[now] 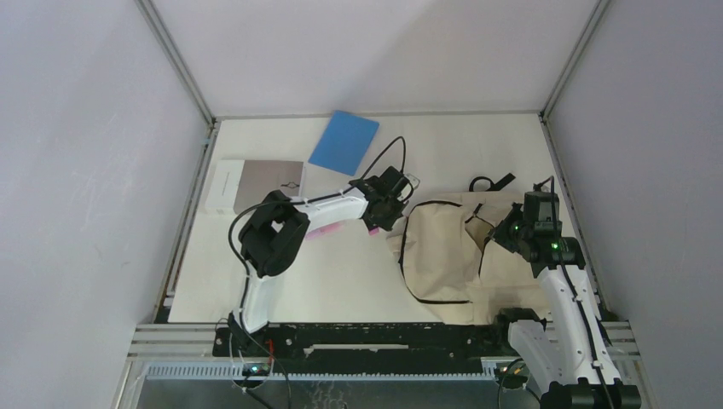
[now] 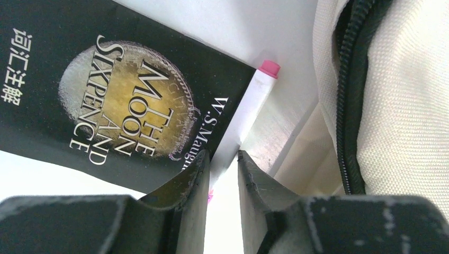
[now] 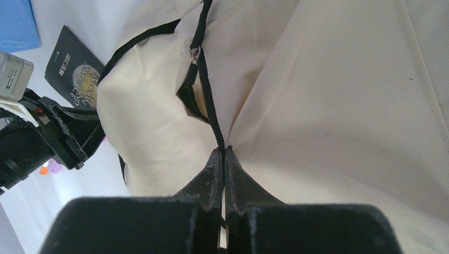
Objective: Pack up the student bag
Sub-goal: Pick up the stationery from the center of the board.
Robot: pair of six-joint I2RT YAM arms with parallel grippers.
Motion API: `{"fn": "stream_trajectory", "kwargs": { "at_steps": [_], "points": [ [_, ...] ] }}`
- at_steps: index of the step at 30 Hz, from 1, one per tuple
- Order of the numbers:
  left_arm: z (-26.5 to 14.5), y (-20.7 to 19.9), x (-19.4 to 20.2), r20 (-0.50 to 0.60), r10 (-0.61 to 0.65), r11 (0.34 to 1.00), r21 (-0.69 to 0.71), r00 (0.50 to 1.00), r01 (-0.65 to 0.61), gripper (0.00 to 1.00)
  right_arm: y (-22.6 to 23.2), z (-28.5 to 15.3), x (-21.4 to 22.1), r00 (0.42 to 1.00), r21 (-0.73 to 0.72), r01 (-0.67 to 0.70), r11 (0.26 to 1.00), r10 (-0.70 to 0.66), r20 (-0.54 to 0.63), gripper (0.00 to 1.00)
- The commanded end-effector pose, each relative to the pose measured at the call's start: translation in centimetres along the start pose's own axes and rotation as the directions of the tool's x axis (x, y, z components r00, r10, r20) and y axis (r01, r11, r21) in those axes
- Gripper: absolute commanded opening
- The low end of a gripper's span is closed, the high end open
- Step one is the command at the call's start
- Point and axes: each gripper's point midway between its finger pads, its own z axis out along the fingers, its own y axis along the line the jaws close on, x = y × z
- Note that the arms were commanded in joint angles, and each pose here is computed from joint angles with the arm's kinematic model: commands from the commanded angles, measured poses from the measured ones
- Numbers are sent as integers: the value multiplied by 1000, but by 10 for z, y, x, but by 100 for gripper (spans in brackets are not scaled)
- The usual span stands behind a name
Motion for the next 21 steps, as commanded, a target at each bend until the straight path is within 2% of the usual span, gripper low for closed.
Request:
{"fn": "stream_trajectory", "kwargs": {
  "at_steps": [1, 12, 21],
  "points": [
    [-24, -8, -4, 29, -10, 1000, 4, 1000, 10, 30, 12, -3, -17, 998, -55, 17, 998, -13, 64, 0],
    [-30, -19, 8, 18, -1, 1000, 2, 1000, 1, 32, 13, -2, -17, 998, -57, 20, 998, -17, 62, 0],
    [-6, -16, 19, -46, 6, 1000, -25, 999, -7, 33, 14, -1, -17, 998, -62, 24, 998, -20, 58, 0]
  ]
}}
